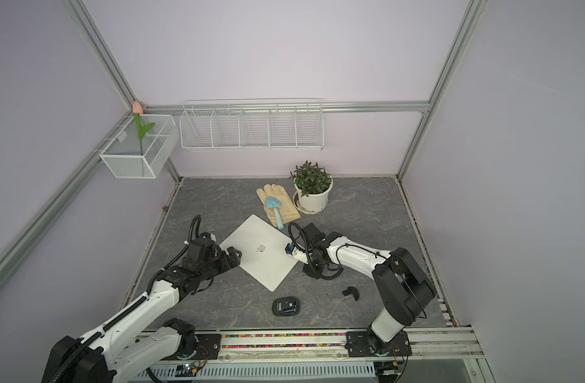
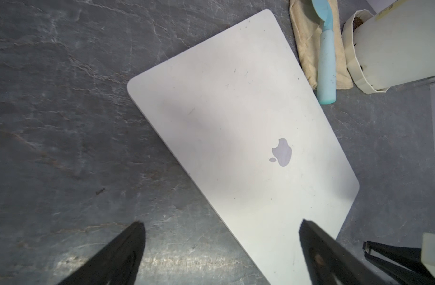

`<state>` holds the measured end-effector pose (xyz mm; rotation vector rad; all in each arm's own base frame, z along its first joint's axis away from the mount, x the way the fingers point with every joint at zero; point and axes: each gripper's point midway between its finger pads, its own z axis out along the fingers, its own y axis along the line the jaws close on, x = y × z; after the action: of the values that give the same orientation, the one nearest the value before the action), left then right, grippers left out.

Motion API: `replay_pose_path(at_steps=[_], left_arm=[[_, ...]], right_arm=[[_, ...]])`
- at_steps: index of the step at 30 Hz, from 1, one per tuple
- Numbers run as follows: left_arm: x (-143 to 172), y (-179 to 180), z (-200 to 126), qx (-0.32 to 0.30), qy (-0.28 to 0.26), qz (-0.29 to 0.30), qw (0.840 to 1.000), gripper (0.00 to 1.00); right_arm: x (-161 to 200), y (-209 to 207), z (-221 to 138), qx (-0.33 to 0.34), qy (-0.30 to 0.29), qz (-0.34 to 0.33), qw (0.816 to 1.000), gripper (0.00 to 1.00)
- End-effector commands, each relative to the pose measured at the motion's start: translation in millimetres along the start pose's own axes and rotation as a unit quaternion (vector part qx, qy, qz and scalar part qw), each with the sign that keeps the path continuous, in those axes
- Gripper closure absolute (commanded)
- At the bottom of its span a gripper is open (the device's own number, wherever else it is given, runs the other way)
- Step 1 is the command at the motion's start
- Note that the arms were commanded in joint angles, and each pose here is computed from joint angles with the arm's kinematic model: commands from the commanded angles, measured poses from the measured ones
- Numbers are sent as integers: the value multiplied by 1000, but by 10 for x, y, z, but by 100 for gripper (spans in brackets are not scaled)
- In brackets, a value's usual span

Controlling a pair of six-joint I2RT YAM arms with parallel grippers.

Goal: Insert the wireless mouse receiver into the laptop
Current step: Pick up the USB plug at the center of the board, then insert the USB plug into the USB port.

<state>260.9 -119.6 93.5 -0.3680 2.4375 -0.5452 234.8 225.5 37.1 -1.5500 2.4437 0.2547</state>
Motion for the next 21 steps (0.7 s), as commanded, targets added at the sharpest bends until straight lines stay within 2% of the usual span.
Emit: replay_pose_path(at_steps=[1, 4, 9, 21], left_arm=[[-185, -52, -47, -5, -26, -10, 1000, 1], [-253, -86, -47, -5, -34, -12, 999, 1], [-330, -143, -42, -6, -37, -13, 999, 1], [-393, -196, 6, -3, -40, -10, 999, 1]], right_arm=[[-121, 46, -13, -24, -38, 55, 997, 86], [-206, 4, 24, -23, -56, 76, 995, 86], [-192, -112, 126, -12, -30, 95, 995, 86], [-200, -239, 209, -8, -10, 112, 994, 85]])
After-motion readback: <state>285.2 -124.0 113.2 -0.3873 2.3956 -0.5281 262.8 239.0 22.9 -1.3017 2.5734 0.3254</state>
